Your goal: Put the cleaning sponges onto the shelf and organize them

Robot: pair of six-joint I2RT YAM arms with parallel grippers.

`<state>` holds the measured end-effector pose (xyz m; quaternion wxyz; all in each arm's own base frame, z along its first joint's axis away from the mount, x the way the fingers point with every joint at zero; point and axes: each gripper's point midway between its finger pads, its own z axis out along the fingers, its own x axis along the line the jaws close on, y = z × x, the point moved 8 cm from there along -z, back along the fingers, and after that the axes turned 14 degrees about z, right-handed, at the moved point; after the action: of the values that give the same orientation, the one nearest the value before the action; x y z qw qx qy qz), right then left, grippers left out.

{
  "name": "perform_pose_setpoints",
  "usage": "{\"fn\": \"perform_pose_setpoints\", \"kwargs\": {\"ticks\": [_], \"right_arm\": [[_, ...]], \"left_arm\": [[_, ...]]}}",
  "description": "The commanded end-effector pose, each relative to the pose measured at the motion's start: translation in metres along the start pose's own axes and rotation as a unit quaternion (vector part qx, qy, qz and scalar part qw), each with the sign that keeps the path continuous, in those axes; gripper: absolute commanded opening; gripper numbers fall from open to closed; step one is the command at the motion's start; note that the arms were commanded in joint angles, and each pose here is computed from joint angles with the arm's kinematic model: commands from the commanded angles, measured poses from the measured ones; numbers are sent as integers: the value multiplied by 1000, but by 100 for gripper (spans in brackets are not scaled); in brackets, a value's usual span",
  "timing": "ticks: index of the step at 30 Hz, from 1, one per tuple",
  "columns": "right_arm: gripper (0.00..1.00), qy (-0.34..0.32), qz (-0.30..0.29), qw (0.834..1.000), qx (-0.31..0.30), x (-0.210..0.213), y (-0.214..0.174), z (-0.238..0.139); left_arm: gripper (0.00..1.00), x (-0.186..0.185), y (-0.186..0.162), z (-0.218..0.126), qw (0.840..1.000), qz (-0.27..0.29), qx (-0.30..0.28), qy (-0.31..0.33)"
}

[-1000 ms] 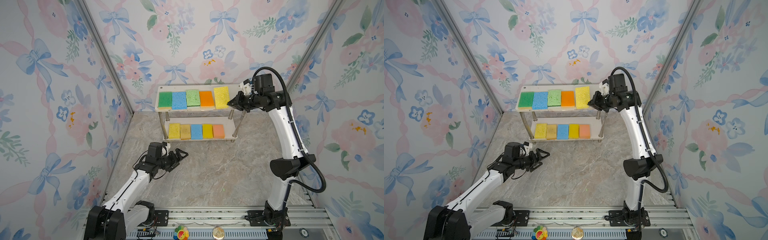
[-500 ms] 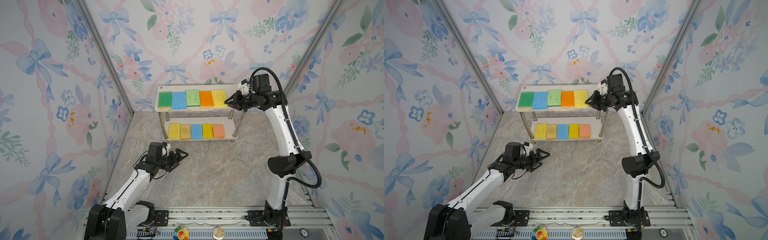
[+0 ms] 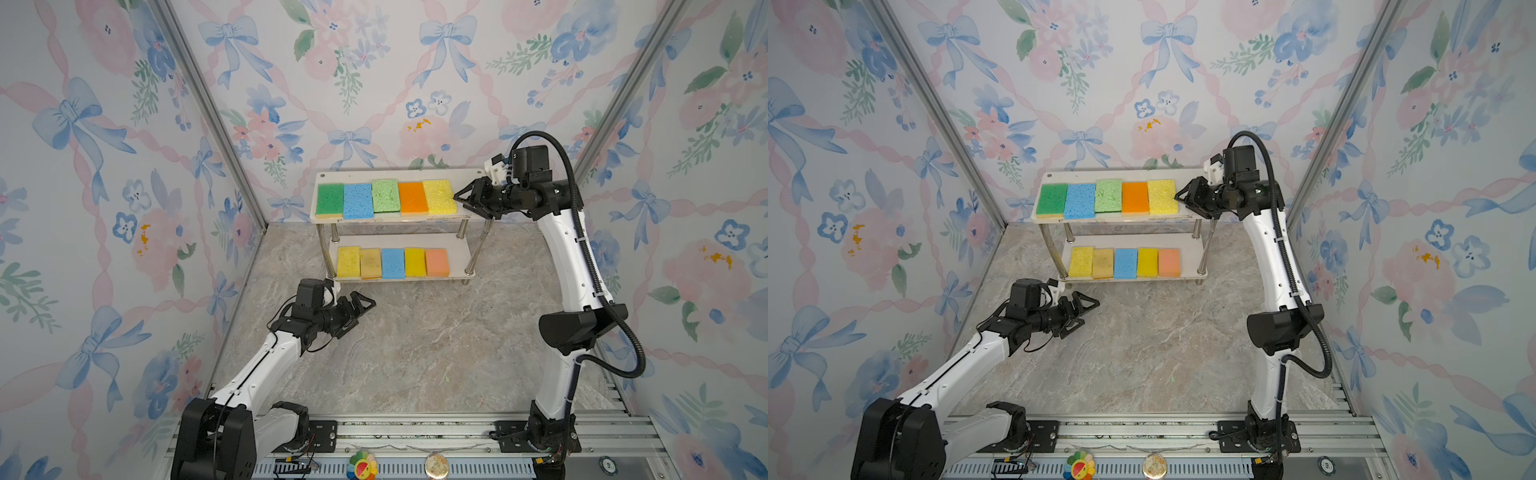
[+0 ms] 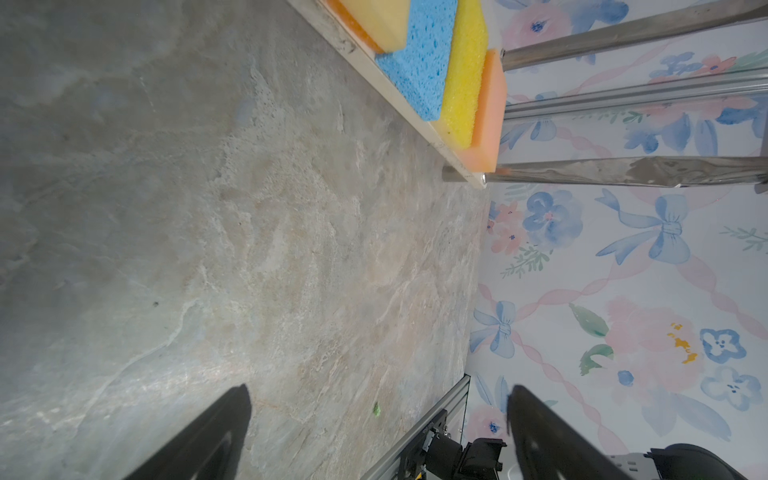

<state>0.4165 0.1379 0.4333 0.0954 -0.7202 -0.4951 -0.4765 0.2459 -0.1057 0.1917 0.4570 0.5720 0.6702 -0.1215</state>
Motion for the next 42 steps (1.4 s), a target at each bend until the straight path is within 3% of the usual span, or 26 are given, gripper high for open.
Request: {"fn": "perform_pose_setpoints", "kwargs": {"ticks": [1,5,8,10,13,17,21,25,30,34,42], "right_arm": [[50,17,-49,997,-61,17,-6,-54],[52,19,-63,991,-119,3,-19,-94],[55,20,-36,985,-169,-28,-27,-115],[56,13,-9,981,-193,-59,-34,-124],[56,-6,-12,977,-211,-93,-49,-127],[58,-52,-48,979,-192,-126,-71,-116],[63,-72,-100,974,-192,-145,-86,-110],[69,-64,-190,958,-208,-162,-105,-101],[86,-107,-294,933,-181,-201,-125,-74],[91,-133,-302,926,-186,-234,-119,-45],[91,-144,-277,932,-183,-286,-100,17]], "left_arm": [[98,-13,19,-9,999,33,-36,3],[98,-18,27,-21,995,47,-88,29],[98,-22,33,-35,987,55,-139,53],[98,-25,36,-47,979,64,-179,73],[98,-23,37,-66,960,70,-245,112],[98,-11,30,-88,930,76,-318,169],[98,-5,23,-102,906,115,-353,206],[98,4,10,-114,883,150,-378,234],[98,18,-2,-123,857,155,-409,270],[98,26,-6,-122,847,172,-414,286],[98,33,-6,-124,825,199,-412,332]]}}
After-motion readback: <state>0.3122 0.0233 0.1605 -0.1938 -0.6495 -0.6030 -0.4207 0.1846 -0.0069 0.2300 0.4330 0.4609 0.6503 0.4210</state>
